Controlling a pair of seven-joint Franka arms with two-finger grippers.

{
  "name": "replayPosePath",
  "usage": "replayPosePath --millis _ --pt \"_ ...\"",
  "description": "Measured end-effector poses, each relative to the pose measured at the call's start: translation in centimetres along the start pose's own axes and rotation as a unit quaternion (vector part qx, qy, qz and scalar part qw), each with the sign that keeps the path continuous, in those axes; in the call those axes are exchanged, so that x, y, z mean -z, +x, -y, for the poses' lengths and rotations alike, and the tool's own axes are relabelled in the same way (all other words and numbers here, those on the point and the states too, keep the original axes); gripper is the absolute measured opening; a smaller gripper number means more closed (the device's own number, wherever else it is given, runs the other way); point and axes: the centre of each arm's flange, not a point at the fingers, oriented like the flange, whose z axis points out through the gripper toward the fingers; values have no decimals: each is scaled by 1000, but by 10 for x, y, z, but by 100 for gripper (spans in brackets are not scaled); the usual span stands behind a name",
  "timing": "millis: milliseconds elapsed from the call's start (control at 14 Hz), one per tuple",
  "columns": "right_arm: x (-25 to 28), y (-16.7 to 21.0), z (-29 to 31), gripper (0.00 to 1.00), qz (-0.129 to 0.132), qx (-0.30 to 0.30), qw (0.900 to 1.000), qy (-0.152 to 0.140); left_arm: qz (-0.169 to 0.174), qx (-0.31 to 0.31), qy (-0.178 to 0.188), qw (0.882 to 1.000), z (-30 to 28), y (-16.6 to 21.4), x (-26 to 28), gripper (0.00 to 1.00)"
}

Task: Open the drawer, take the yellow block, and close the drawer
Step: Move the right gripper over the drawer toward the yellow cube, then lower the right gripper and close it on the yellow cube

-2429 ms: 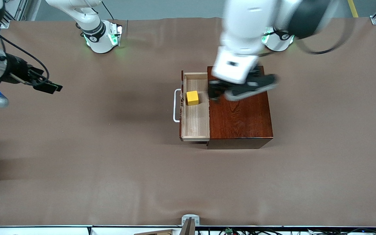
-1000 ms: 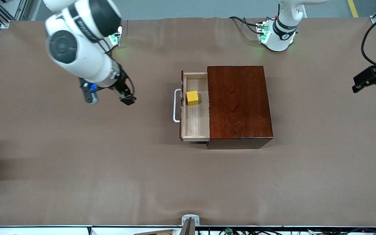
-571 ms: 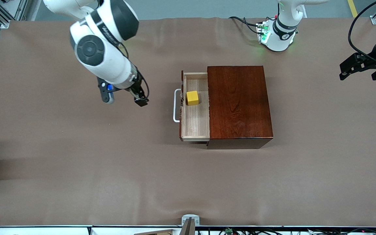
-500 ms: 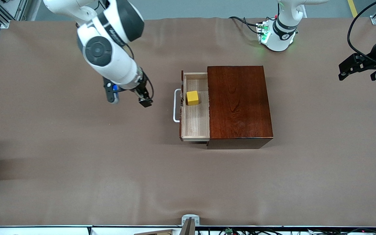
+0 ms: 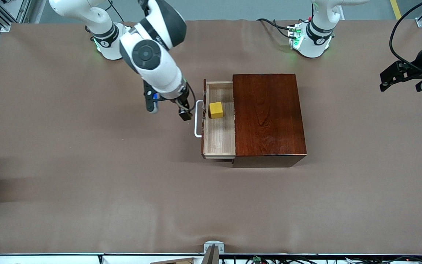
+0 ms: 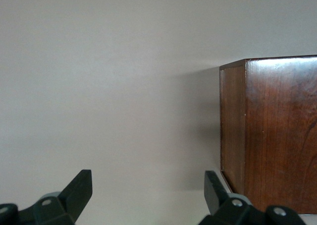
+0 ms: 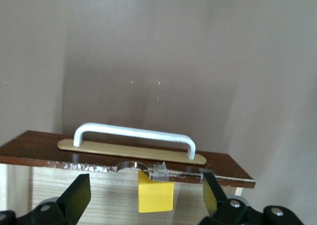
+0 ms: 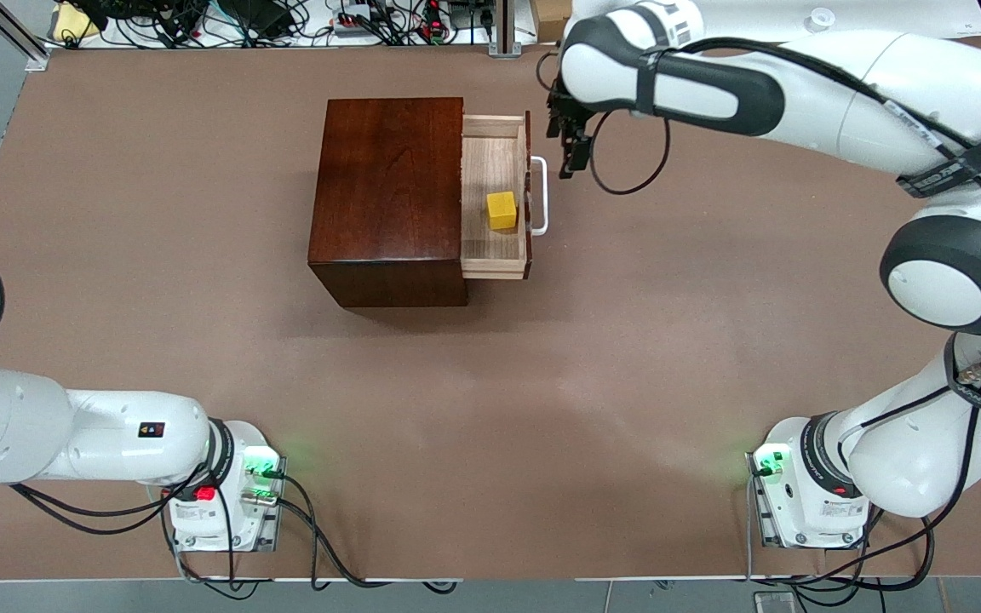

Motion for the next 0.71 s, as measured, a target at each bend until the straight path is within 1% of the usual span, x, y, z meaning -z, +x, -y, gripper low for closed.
replayPosePath --millis 286,429,571,714 --pt "-25 -26 -6 100 -2 -4 1000 -3 -3 -11 1 1000 -13 0 1 100" --pt "-44 -48 -14 100 -10 -3 1000 -4 -6 -14 1 1000 -15 2 0 100" --pt "-62 -67 -16 100 -11 -13 1000 7 -8 -14 0 1000 -15 4 -1 100" --pt "-79 -76 -15 100 -10 -19 1000 17 -8 -14 0 1000 -16 5 -2 100"
